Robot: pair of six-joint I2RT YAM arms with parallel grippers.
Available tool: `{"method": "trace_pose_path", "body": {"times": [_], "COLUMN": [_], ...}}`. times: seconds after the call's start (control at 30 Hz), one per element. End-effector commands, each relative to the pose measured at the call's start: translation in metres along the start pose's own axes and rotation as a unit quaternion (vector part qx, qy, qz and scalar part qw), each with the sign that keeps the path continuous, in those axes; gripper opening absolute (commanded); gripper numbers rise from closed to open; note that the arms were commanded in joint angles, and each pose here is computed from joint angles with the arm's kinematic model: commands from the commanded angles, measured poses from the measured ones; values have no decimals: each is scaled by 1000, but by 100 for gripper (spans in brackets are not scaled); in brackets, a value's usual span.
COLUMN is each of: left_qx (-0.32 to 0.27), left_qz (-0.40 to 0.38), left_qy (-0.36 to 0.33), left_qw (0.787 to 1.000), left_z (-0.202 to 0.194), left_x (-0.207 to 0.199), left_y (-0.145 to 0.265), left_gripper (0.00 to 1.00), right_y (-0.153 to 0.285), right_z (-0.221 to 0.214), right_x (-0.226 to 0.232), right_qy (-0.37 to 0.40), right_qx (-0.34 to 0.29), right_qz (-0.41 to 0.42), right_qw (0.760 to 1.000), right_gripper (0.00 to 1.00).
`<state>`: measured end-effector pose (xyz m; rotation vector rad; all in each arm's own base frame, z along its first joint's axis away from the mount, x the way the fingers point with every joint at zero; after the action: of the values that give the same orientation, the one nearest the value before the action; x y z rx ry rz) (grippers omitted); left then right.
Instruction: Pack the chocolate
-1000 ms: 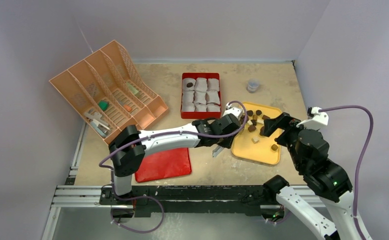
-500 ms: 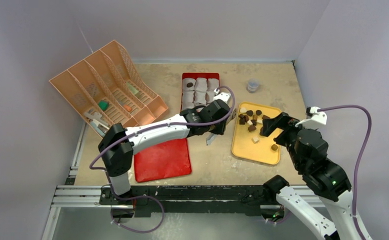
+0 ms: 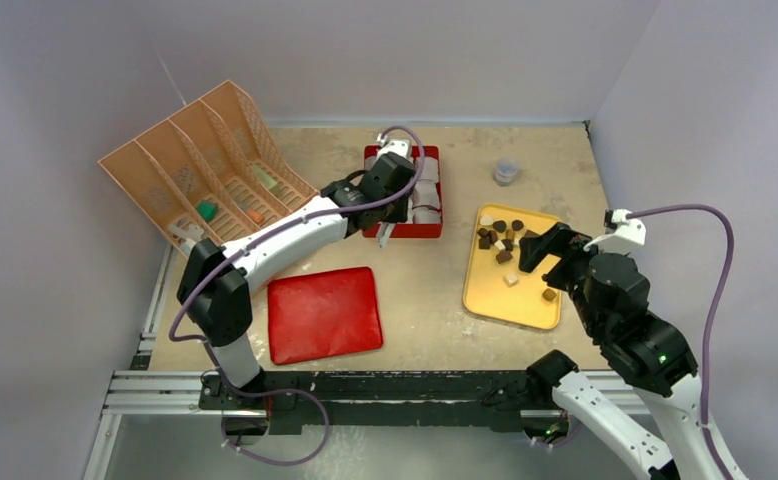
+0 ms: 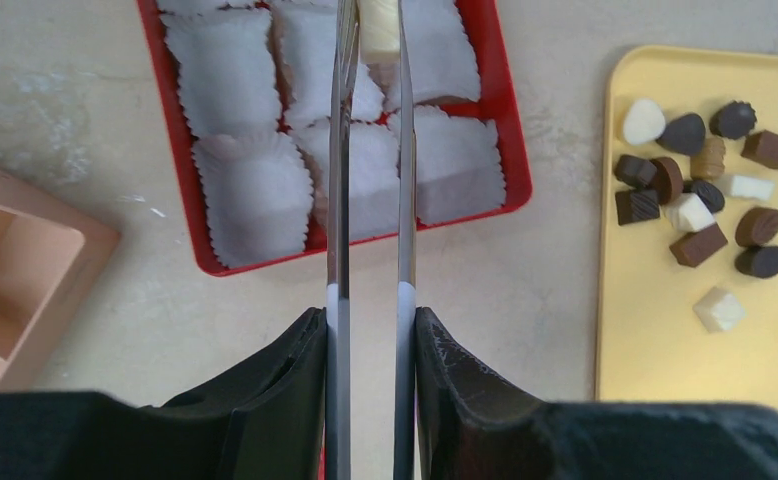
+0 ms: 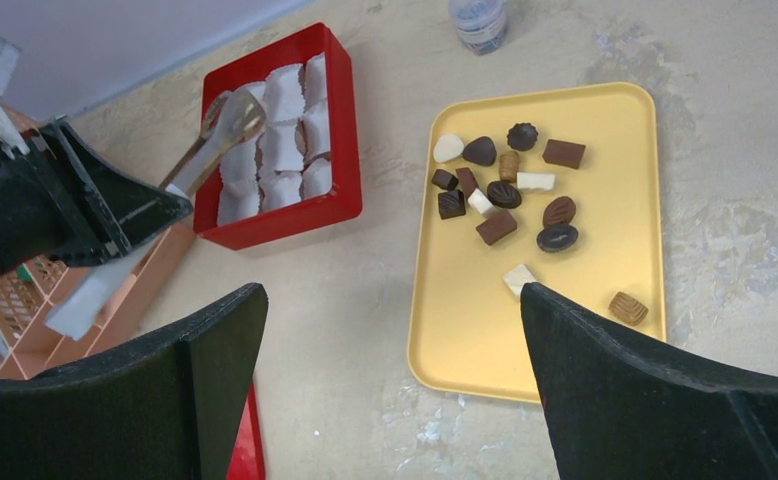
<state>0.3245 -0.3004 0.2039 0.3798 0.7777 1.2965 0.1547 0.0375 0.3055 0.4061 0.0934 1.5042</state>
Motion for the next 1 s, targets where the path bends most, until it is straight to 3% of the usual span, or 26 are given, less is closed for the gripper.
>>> {"method": "trace_pose_path", "body": {"times": [0.0,0.47,0.97], "left_qx": [-58,-67,-41], "left_qz": [4,26,37], "left_qy": [12,14,12], "left_qw": [998,997,998], "left_z": [50,85,73], "left_x": [6,12,16], "left_y": [1,-49,-96], "left_gripper": [22,23,24], "right_y": [-5,-2,-3], "right_z": [5,6,7], "right_x": [8,9,9], "right_qy": [-13,-23,-22], "right_qx": [-10,-10,-14], "right_qz": [11,19,17], "right_qw": [1000,1000,1000], "right_gripper": [99,99,99]}}
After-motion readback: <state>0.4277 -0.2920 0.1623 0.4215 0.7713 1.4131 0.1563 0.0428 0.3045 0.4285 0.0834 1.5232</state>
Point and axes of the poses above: each gripper's point midway between its finger pads, its own y axis back along the fingers, its own x axis along the line the jaws close on, z = x × y, the point moved 4 cm from there along y, back along the fingers, and after that the axes turned 12 degrees about y, right-handed, at the moved point
